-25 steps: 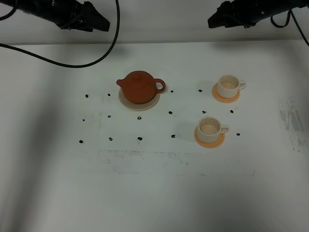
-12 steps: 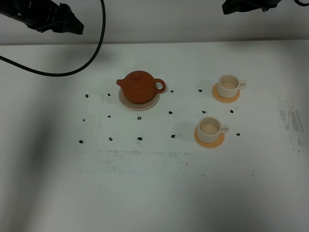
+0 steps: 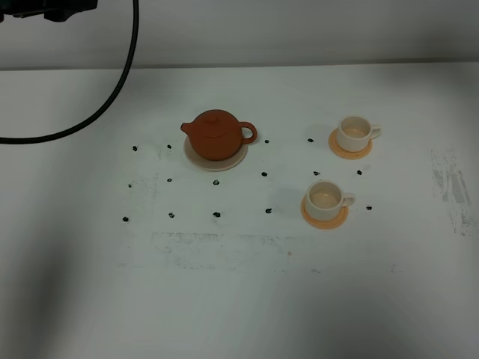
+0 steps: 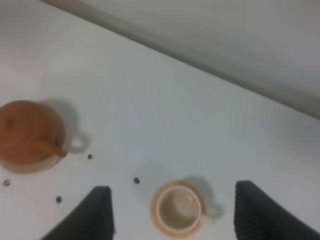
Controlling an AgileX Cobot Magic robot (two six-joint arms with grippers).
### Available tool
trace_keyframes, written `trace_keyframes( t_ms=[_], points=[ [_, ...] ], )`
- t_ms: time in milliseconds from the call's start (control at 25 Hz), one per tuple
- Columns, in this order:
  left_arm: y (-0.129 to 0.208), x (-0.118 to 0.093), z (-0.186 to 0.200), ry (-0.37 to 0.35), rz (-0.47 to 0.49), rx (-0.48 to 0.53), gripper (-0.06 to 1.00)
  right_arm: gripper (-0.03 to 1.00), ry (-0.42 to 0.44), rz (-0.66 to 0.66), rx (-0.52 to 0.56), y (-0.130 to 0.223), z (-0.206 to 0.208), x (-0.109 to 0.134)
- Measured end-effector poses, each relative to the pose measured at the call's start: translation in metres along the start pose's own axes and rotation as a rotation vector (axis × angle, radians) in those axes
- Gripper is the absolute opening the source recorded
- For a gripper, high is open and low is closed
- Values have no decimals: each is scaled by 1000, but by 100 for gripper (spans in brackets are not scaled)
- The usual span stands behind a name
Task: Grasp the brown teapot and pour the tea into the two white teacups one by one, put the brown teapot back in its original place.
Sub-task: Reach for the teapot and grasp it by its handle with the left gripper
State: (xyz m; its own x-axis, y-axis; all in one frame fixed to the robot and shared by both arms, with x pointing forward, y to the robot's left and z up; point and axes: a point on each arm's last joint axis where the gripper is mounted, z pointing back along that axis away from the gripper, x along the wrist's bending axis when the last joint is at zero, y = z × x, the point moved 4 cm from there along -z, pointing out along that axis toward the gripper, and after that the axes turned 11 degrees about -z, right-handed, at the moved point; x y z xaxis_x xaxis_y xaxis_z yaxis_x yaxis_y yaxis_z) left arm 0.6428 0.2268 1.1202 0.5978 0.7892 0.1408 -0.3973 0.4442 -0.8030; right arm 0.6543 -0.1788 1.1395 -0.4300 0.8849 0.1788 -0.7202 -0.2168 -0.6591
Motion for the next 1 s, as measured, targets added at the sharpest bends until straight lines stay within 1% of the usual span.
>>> trace_keyframes(
  t_ms=[80, 200, 280, 400, 480, 600, 800, 1000],
  points=[
    [-5, -8, 8, -3, -32, 9, 60, 53, 23, 22, -30, 8, 25, 9],
    [-6, -12, 23, -42, -53, 50, 60, 53, 59, 45, -67, 26, 63, 19],
    [-4, -10, 34, -86, -67, 87, 60, 53, 81, 53, -96, 40, 88, 25],
    [0, -8, 41, -123, -94, 135, 60, 53, 92, 39, -150, 58, 125, 37],
    [0, -13, 40, -121, -118, 158, 60, 53, 90, 16, -177, 72, 146, 44],
    [-3, -27, 34, -103, -186, 179, 60, 51, 89, -5, -209, 96, 171, 54],
    [-5, -61, 6, -68, -353, 248, 60, 49, 112, -14, -289, 140, 214, 67],
    [1, -86, -25, -50, -500, 327, 60, 49, 174, -21, -310, 190, 240, 70]
  ],
)
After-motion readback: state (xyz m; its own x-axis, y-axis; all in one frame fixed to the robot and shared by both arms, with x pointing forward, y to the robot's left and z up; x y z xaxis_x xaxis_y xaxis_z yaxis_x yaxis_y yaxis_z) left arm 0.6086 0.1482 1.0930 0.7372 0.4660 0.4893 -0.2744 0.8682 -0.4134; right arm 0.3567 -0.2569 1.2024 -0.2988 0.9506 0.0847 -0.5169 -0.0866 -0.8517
